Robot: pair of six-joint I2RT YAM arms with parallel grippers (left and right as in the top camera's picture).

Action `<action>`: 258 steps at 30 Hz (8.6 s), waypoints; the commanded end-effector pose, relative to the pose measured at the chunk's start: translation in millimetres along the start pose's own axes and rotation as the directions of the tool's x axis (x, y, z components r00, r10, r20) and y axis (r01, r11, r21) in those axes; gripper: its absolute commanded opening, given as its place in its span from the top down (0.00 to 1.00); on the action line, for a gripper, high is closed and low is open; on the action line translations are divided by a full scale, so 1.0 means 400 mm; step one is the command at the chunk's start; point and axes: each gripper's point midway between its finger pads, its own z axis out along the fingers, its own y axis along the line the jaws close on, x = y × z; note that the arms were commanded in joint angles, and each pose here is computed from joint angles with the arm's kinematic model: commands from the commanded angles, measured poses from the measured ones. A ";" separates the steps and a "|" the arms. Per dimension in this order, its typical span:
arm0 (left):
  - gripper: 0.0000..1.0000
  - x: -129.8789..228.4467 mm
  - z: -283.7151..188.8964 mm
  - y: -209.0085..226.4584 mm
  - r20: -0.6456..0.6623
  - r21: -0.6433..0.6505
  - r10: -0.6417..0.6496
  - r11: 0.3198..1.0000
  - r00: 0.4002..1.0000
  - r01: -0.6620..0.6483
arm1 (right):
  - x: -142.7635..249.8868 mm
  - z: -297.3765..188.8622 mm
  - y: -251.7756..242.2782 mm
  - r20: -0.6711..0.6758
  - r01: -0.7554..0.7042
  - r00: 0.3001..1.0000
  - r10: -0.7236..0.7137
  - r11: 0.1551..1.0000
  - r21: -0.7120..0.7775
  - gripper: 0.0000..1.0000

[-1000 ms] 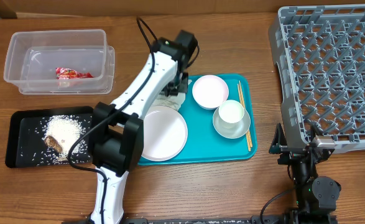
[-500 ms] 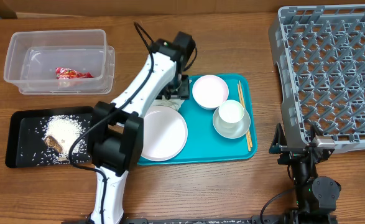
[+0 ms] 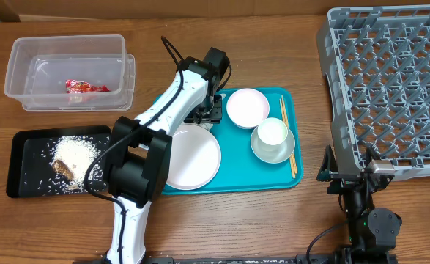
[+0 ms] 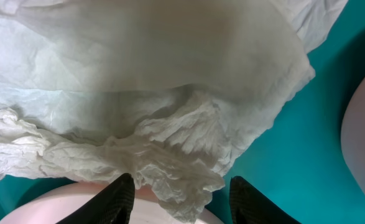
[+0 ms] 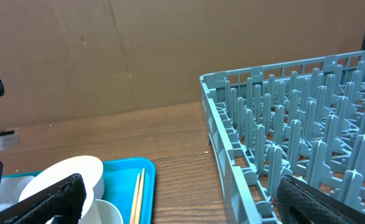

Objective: Sort waste into correct bins and load items into the dishwasher

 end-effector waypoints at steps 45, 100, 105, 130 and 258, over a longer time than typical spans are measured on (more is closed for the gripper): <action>0.96 -0.123 -0.327 0.107 0.130 0.049 -0.120 0.992 0.984 0.114 | 0.002 0.000 -0.007 0.008 0.003 1.000 -0.003 1.000 0.012 0.00; 0.23 -0.211 -0.363 0.204 0.165 0.202 -0.317 0.938 0.934 0.283 | 0.002 0.000 -0.007 0.008 0.003 1.000 -0.003 1.000 0.012 0.00; 0.35 -0.184 -0.313 0.103 0.190 0.115 -0.227 0.971 0.955 0.208 | 0.002 0.000 -0.007 0.008 0.003 1.000 -0.003 1.000 0.012 0.00; 0.51 -0.090 0.077 0.073 0.125 0.053 -0.295 0.955 0.947 0.291 | 0.002 0.000 -0.007 0.008 0.003 1.000 -0.003 1.000 0.012 0.00; 0.00 -0.038 -0.772 0.914 0.648 0.214 -0.717 0.494 0.256 0.843 | -0.121 -0.194 0.355 -0.541 -0.726 0.677 0.499 0.329 -0.604 0.00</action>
